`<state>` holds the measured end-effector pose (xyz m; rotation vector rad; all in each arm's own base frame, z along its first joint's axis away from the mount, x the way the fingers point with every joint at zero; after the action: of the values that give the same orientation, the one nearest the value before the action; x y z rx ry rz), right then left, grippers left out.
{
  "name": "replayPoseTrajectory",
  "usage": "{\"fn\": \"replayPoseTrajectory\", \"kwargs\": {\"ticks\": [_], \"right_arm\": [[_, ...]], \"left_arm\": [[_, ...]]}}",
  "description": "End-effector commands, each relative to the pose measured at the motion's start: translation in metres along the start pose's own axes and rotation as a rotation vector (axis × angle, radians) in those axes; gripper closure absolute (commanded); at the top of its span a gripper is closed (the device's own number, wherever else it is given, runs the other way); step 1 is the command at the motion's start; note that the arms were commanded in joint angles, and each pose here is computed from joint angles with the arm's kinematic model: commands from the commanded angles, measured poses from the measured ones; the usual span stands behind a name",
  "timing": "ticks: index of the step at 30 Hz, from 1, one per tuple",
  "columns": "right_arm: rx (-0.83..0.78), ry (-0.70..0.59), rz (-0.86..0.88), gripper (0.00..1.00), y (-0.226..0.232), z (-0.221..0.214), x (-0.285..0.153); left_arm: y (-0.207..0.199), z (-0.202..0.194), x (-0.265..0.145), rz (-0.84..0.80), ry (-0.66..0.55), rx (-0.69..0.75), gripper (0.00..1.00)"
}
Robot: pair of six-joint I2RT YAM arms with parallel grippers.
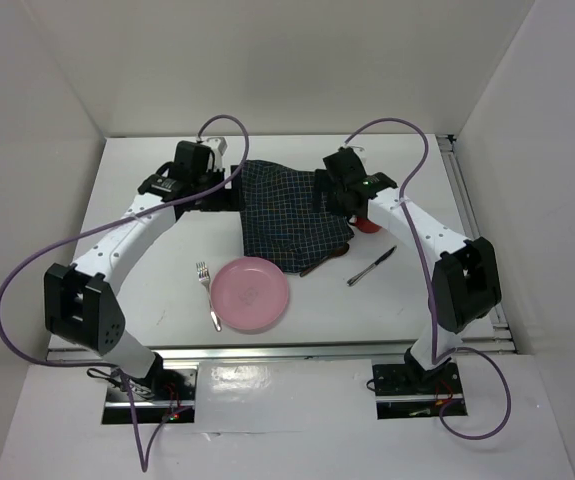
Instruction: Set the dinner table for one person
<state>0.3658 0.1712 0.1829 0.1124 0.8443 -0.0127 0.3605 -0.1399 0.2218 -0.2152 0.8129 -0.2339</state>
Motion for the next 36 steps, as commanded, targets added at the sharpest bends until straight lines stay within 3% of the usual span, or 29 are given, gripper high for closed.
{"fn": "replayPoseTrajectory", "kwargs": {"ticks": [1, 10, 18, 19, 27, 32, 36], "right_arm": [[-0.001, -0.040, 0.055, 0.00, 0.012, 0.009, -0.010], [-0.037, -0.053, 0.102, 0.00, 0.015, 0.006, -0.033], [-0.027, -0.077, 0.112, 0.00, -0.002, -0.011, -0.062], [-0.029, -0.071, 0.108, 0.00, -0.005, -0.016, -0.063], [-0.028, -0.084, 0.155, 0.00, -0.002, -0.017, -0.076], [-0.063, -0.048, 0.199, 0.01, 0.013, -0.028, -0.075], [-0.213, -0.016, 0.327, 0.03, 0.049, -0.046, -0.071]], "left_arm": [[-0.005, 0.015, 0.004, -0.031, -0.010, 0.003, 0.05], [0.007, 0.054, 0.047, -0.037, -0.023, -0.033, 0.04], [0.024, 0.073, 0.115, -0.024, 0.041, -0.056, 0.10], [0.019, 0.090, 0.117, -0.036, 0.001, -0.050, 0.10], [0.037, 0.103, 0.186, -0.068, 0.005, -0.093, 0.11], [0.044, 0.099, 0.218, -0.064, -0.024, -0.107, 0.11], [0.040, 0.107, 0.235, -0.112, -0.049, -0.110, 0.12]]}}
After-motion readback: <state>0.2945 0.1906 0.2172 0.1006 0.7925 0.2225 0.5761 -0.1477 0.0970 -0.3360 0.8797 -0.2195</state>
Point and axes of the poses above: each gripper's point midway between its finger pads, its own x axis out along the fingers, its own y axis along the line the jaws close on, z = x × y, the point moved 4 cm from there along -x, back along the fingers, and after that the axes turned 2 degrees about -x, right-handed, at the moved point
